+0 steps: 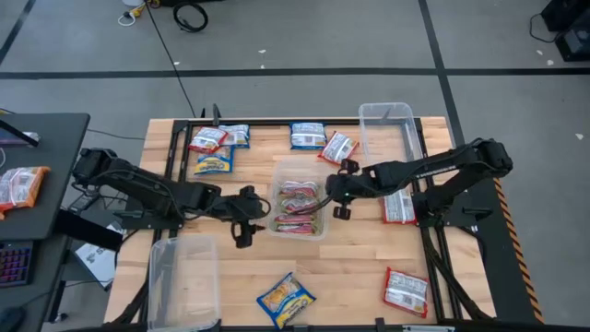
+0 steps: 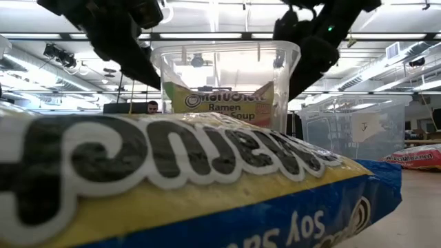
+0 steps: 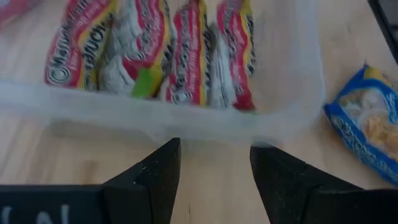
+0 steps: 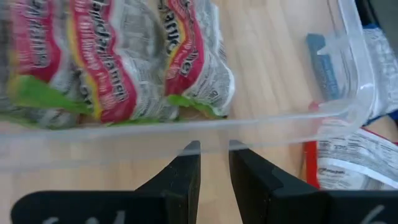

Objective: Sort Maruchan noodles
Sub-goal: Adjust the middle transparent container, then put the red noodle pack into the top transparent container

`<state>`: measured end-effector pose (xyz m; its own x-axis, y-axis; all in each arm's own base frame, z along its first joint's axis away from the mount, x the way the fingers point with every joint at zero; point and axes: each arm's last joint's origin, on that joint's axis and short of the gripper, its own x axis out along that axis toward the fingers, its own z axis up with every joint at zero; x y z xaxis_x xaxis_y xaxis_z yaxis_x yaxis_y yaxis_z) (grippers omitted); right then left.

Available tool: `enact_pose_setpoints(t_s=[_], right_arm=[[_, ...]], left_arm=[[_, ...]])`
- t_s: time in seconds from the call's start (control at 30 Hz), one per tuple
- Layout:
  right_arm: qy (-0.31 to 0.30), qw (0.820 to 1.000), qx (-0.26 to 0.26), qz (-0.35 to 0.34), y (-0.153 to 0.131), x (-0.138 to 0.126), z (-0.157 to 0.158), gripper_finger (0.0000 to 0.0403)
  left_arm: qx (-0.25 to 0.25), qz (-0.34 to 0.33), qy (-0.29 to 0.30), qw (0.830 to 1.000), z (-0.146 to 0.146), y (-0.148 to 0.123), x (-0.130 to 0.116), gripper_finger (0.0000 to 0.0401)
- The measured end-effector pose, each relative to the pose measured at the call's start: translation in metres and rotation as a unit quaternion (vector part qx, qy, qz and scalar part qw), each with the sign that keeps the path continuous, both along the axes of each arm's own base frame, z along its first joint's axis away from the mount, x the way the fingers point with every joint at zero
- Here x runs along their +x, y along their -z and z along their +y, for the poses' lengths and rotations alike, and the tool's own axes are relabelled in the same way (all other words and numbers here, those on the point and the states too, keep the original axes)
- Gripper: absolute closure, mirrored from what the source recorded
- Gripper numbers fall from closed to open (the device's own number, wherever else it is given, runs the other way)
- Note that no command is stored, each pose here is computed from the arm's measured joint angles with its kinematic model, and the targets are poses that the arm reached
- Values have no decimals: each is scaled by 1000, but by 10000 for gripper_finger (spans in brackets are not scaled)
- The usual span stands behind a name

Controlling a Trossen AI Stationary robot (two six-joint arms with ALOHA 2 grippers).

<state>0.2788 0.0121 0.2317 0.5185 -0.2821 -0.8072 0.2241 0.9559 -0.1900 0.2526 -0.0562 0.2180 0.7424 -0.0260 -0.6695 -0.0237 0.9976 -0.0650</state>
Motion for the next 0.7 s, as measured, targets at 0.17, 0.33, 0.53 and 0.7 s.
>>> enact_pose_setpoints(t_s=[0.17, 0.33, 0.53, 0.7], right_arm=[[-28, 994, 60, 92, -1, -31, 30, 314], [90, 973, 44, 209, 15, -68, 56, 314], [268, 923, 7, 276, 56, -97, 50, 314], [300, 899, -17, 320, 84, -110, 42, 314]], left_arm=[[26, 42, -15, 999, -2, -2, -17, 204], [74, 74, -76, 992, 7, -6, -35, 204], [121, 49, -126, 983, 13, -16, -44, 204], [123, 49, -127, 983, 13, -16, -44, 204]])
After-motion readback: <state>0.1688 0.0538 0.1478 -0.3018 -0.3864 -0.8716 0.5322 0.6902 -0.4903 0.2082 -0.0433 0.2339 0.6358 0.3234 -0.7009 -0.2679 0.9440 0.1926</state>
